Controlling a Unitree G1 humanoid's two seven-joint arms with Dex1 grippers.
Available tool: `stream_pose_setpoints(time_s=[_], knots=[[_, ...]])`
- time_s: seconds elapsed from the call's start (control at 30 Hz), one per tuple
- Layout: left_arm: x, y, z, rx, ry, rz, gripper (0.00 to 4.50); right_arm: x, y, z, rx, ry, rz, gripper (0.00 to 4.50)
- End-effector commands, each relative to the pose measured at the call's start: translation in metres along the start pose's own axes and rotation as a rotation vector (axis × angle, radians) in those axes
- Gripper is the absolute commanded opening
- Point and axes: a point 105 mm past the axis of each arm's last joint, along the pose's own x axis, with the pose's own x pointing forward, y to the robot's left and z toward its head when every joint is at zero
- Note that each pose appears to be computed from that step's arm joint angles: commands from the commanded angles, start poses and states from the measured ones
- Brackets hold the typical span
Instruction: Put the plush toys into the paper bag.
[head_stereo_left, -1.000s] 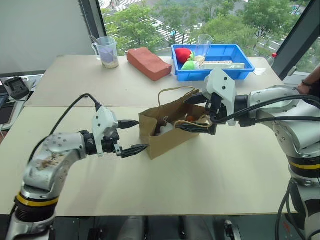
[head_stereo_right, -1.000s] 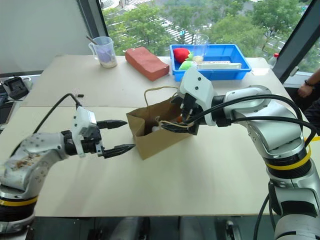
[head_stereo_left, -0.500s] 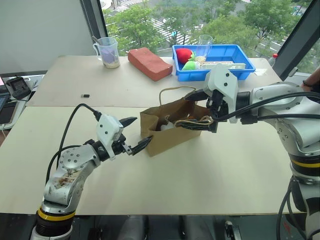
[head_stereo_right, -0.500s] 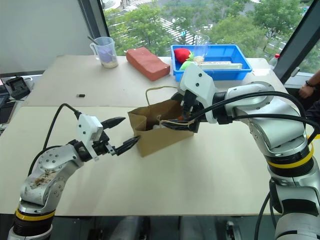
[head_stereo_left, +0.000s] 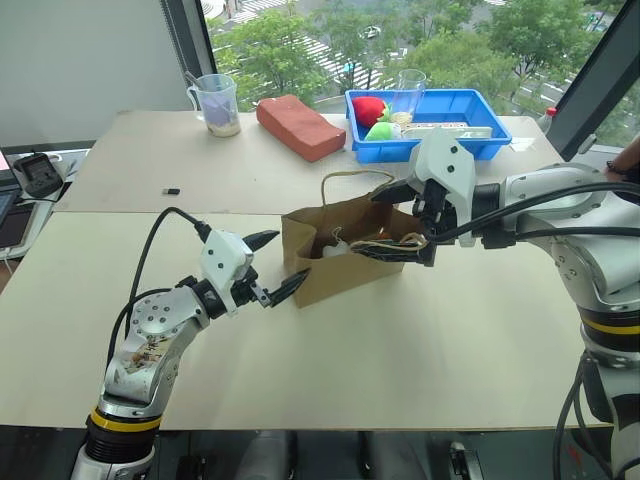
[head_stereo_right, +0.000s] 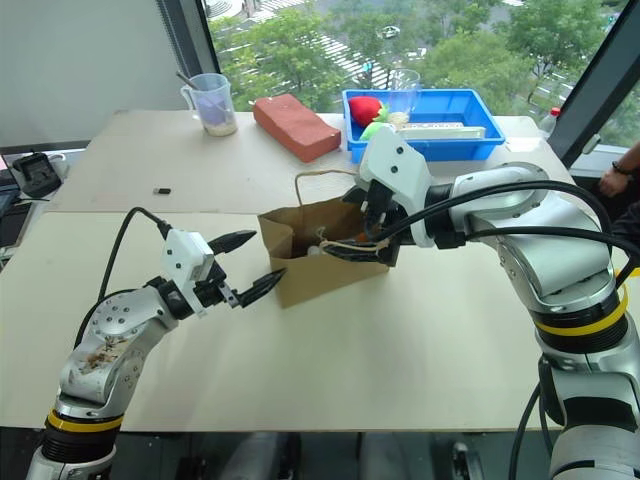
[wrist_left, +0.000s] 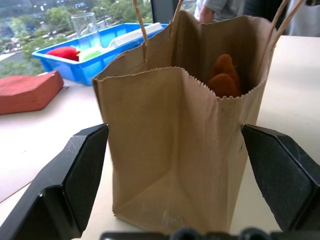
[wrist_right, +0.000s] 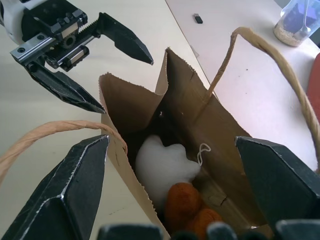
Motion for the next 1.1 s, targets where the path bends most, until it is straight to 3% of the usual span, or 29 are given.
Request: stream_pose_setpoints(time_s=[0.03,0.53,0.87,1.1], knots=[[0.008,0.001,0.010,0.035,-0.046,-0.056,4.50,-0.006,0.001,0.013,-0.043,-0.026,-0.006,4.47],[0.019,0.011,0.015,0.058,-0.086,-0.056,4.50,-0.007,0.000,0.010,-0.038,-0.016,-0.023,4.47],[0.017,-0.005,0.013,0.074,-0.059,-0.148,0.03,-0.012,-0.008,0.005,-0.100,0.020,-0.007,4.50],[0.020,-0.005,0.015,0.038,-0.060,-0.123,0.03,-0.051,0.000,-0.003,-0.169,0.129,0.141,4.50]])
